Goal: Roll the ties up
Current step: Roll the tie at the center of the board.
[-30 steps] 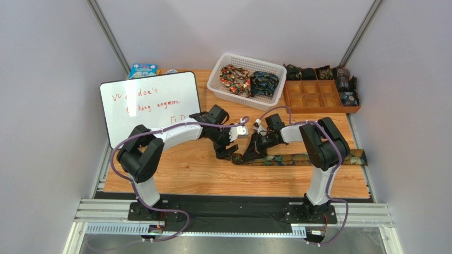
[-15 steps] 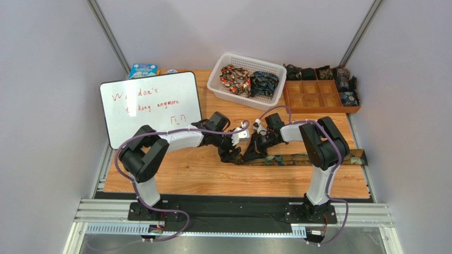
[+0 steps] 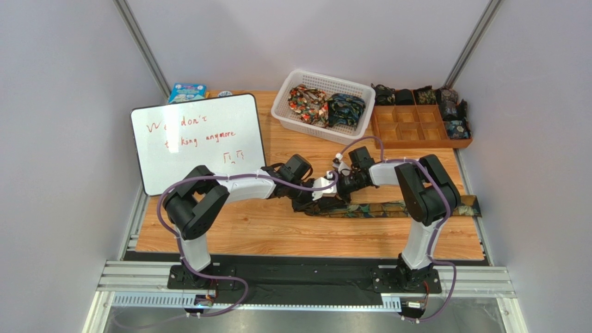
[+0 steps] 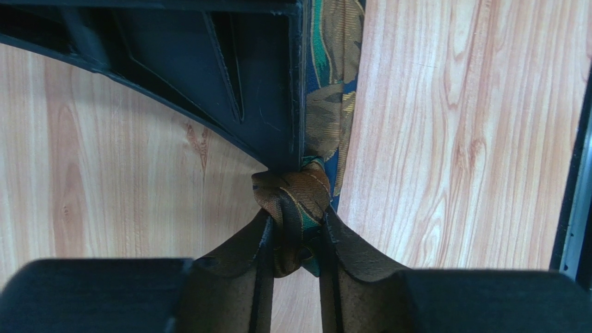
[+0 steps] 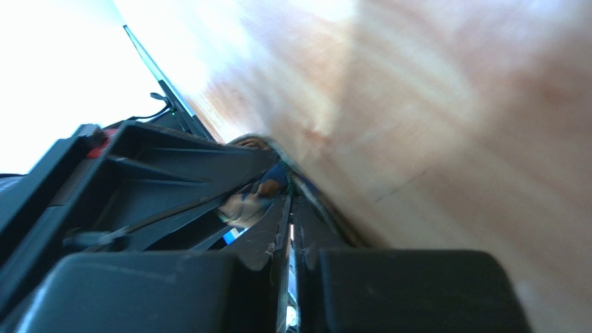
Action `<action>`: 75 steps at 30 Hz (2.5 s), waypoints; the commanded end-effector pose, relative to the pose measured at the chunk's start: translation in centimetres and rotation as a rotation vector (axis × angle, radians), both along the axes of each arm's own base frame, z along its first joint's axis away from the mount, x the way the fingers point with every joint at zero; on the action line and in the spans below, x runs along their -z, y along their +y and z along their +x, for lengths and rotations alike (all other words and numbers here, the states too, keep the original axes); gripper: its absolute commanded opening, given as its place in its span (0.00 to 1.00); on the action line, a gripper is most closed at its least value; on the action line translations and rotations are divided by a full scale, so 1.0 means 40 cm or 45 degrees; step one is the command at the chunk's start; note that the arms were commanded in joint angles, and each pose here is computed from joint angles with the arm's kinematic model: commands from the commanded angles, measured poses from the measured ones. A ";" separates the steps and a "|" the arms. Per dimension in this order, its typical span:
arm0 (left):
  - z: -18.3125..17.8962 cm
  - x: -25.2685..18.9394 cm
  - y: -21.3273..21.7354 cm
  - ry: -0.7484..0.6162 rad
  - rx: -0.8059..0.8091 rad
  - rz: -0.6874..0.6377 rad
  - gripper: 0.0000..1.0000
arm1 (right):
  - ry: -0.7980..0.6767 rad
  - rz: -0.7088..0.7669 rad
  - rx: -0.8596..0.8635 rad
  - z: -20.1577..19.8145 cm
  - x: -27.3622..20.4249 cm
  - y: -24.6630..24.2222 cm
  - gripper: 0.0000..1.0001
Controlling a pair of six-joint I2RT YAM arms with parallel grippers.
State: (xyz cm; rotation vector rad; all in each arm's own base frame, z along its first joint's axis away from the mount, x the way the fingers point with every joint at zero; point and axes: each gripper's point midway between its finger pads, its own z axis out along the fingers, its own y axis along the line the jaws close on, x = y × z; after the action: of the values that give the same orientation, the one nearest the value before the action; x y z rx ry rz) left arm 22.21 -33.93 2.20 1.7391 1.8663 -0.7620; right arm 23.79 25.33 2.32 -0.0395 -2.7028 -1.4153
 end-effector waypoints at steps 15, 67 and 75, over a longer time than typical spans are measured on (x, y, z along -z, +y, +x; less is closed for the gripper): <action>0.026 0.023 0.027 -0.084 -0.002 0.156 0.21 | -0.140 0.048 -0.020 0.006 -0.091 0.024 0.38; 0.024 0.011 -0.054 -0.093 0.070 0.113 0.31 | -0.025 -0.054 -0.050 0.024 -0.028 -0.054 0.01; 0.043 0.045 -0.007 -0.034 -0.058 0.204 0.17 | -0.062 -0.144 -0.048 0.059 -0.122 -0.199 0.33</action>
State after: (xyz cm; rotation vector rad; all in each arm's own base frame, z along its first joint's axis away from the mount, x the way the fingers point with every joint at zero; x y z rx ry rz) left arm 23.27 -36.05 2.13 1.8176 1.8539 -0.6516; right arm 26.26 20.83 5.17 -0.0007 -2.7465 -1.3376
